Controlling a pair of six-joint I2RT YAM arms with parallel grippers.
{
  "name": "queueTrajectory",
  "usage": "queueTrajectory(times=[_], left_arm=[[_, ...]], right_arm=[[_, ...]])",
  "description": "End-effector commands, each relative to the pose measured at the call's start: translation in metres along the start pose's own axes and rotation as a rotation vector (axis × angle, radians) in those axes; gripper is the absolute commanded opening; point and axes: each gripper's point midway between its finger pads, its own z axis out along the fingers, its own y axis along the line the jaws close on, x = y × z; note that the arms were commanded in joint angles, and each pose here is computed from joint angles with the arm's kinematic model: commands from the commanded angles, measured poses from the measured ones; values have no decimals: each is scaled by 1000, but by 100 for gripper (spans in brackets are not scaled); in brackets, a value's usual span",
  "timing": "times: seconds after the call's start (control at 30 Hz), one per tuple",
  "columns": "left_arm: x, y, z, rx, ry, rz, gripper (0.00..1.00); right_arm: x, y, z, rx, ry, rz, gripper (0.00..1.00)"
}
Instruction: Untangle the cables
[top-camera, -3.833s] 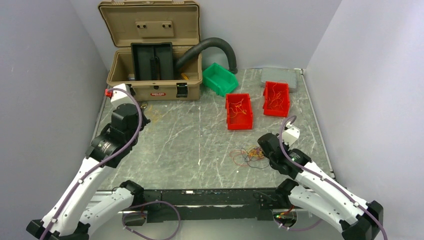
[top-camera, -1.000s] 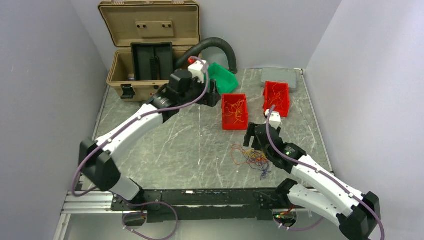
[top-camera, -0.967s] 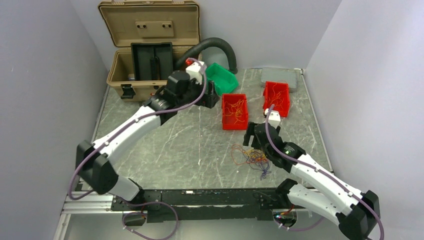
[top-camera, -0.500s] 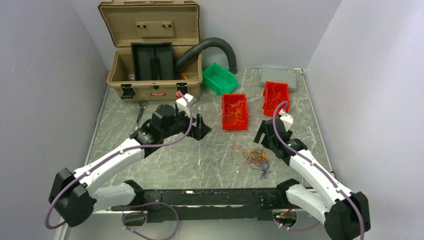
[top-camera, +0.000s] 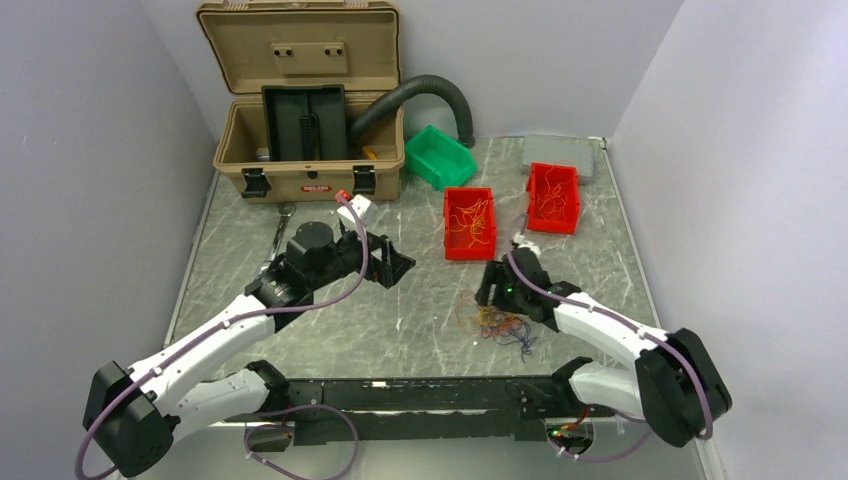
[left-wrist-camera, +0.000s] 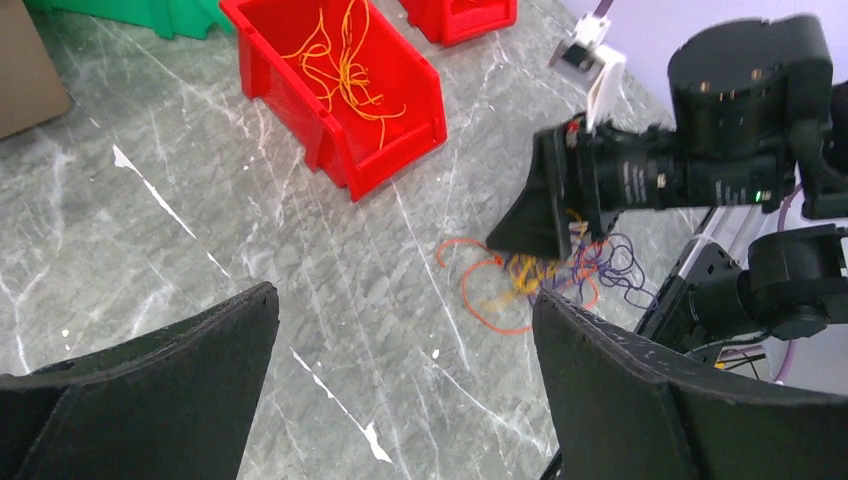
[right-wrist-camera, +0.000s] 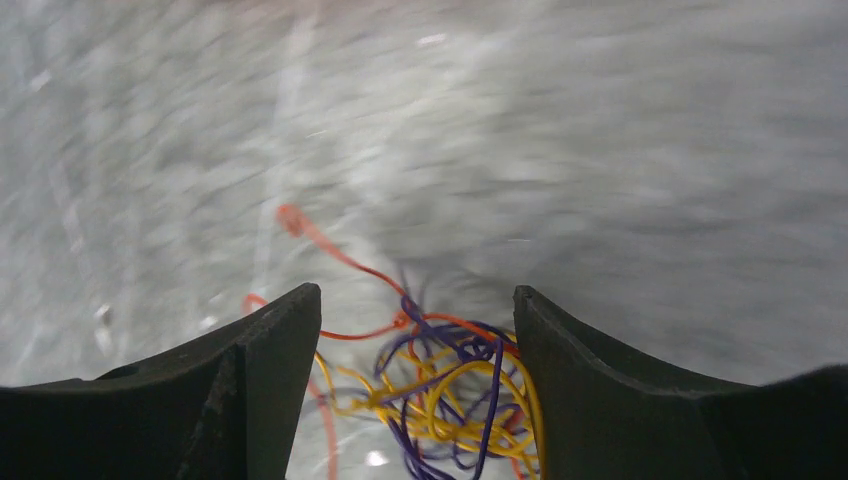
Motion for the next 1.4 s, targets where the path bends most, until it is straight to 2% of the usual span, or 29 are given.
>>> queueTrajectory(times=[0.0, 0.1, 0.2, 0.33, 0.43, 0.6, 0.73, 0.87, 1.0, 1.2, 1.37], left_arm=[[-10, 2, -4, -21, -35, 26, 99], [-3, 3, -1, -19, -10, 18, 99], [4, 4, 3, -13, 12, 5, 99], [21, 3, 13, 10, 72, -19, 99], [37, -6, 25, 47, 135, -39, 97], [77, -30, 51, 124, 278, -69, 92], [99, -52, 65, 183, 343, -73, 90], [116, -66, 81, 221, 396, -68, 84], [123, -77, 97, 252, 429, -79, 79], [138, -86, 116, 277, 479, -90, 75], [157, -92, 124, 308, 534, -109, 74]], right_arm=[[-4, 102, -10, -352, -26, -83, 72], [-7, 149, -27, -504, -44, -134, 71], [-19, 151, -39, -510, -91, -130, 71], [-36, 122, -50, -365, -165, -150, 72], [-40, 97, -56, -252, -170, -177, 73], [-26, 68, -61, -128, -74, -192, 73], [-7, 43, -62, -12, 20, -171, 72], [8, 19, -64, 69, 42, -83, 69], [16, 3, -74, 76, 6, 37, 67], [26, -18, -79, 141, -26, 203, 63], [42, -29, -68, 196, 22, 216, 62]])
